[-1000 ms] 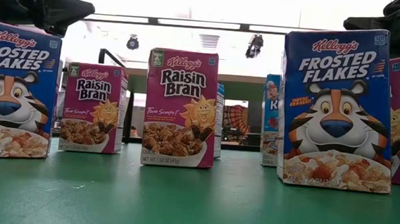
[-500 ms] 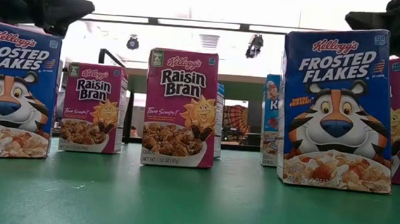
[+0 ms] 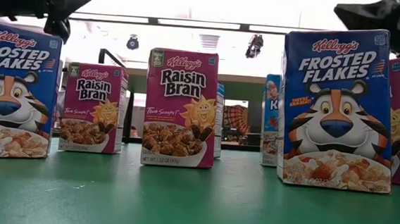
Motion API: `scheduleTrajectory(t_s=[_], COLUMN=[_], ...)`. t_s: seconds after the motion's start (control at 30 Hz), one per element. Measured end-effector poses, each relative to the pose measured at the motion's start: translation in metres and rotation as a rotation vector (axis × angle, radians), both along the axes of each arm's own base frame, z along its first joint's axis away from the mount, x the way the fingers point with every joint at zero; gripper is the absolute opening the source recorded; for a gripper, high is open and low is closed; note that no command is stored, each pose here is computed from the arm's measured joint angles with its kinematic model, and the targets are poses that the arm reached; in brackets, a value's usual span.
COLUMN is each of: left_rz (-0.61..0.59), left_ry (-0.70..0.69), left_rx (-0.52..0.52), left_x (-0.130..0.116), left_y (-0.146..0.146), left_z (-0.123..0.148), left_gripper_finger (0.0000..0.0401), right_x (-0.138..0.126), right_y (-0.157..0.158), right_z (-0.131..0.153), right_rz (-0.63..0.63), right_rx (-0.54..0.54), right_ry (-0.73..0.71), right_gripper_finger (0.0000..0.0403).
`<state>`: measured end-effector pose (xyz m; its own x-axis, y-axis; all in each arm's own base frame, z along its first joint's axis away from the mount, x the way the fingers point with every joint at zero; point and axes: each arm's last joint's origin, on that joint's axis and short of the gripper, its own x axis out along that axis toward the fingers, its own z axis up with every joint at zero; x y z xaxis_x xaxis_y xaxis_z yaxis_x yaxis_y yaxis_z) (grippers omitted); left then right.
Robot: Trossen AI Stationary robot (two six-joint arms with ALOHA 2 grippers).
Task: Stack cereal on shelf
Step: Put the center light blue cereal box on the shelf
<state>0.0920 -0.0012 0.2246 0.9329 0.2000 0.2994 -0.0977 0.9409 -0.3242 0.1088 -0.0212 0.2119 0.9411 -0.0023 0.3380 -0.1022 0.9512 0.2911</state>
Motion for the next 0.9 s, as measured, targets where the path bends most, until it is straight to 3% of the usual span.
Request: scheduleTrajectory(t_s=[0.1,0.23,0.53,0.9], left_rz=[-0.004,0.019,0.035,0.055], left_ry=[0.038,0.077,-0.029,-0.007], left_rx=[0.005,0.093,0.192,0.253], left_x=[0.005,0.012,0.019,0.027], left_y=[-0.001,-0.001,-0.003,-0.004], left_z=[-0.003,-0.004,0.018,0.035], left_gripper_finger=[0.0038,0.0038,0.0038,0.0038], right_x=[0.012,0.033,0.082,0.133], right_y=[-0.003,-0.009,-0.021,-0.033], right_z=[0.011,0.03,0.073,0.084], right_rz=[-0.005,-0.003,-0.007,0.051], right_rx=[0.013,0.029,0.02,-0.023], right_ry=[0.046,0.106,0.163,0.252], right_gripper_finger=[0.0013,0.0013,0.0013,0.0013])
